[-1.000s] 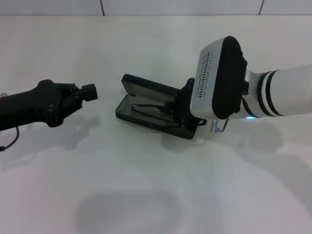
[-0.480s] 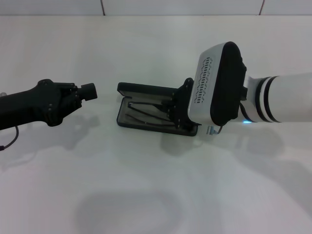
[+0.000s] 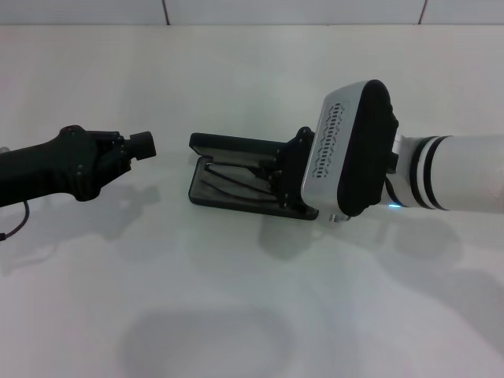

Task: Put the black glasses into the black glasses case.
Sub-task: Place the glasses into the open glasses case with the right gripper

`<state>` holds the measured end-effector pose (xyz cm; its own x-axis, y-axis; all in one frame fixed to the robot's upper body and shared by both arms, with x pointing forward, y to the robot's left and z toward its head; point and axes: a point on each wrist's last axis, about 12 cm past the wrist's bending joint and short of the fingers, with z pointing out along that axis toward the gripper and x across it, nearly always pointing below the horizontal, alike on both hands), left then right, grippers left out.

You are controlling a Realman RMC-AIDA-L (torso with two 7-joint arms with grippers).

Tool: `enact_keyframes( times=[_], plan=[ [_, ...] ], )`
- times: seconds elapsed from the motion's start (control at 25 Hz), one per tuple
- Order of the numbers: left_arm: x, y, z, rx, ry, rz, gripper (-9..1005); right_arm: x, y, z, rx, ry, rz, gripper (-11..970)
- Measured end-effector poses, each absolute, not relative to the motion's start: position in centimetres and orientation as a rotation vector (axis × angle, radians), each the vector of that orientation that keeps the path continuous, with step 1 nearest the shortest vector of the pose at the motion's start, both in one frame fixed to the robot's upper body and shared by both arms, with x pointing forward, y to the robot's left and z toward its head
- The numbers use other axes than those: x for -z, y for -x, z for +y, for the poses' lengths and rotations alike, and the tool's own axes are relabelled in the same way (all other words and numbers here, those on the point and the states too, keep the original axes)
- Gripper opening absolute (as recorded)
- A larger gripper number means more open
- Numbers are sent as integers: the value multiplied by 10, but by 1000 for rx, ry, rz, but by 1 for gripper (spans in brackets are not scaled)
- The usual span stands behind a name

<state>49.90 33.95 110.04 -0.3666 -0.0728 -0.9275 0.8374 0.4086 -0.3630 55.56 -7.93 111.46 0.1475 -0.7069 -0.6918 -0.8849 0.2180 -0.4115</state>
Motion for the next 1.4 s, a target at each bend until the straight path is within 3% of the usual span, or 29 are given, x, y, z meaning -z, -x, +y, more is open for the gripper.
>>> enact_keyframes(
  times=[1.4],
  plan=[
    [-1101, -503, 335, 1138, -692, 1655, -1, -1119, -563, -78, -185, 1583, 1570, 110]
  ],
)
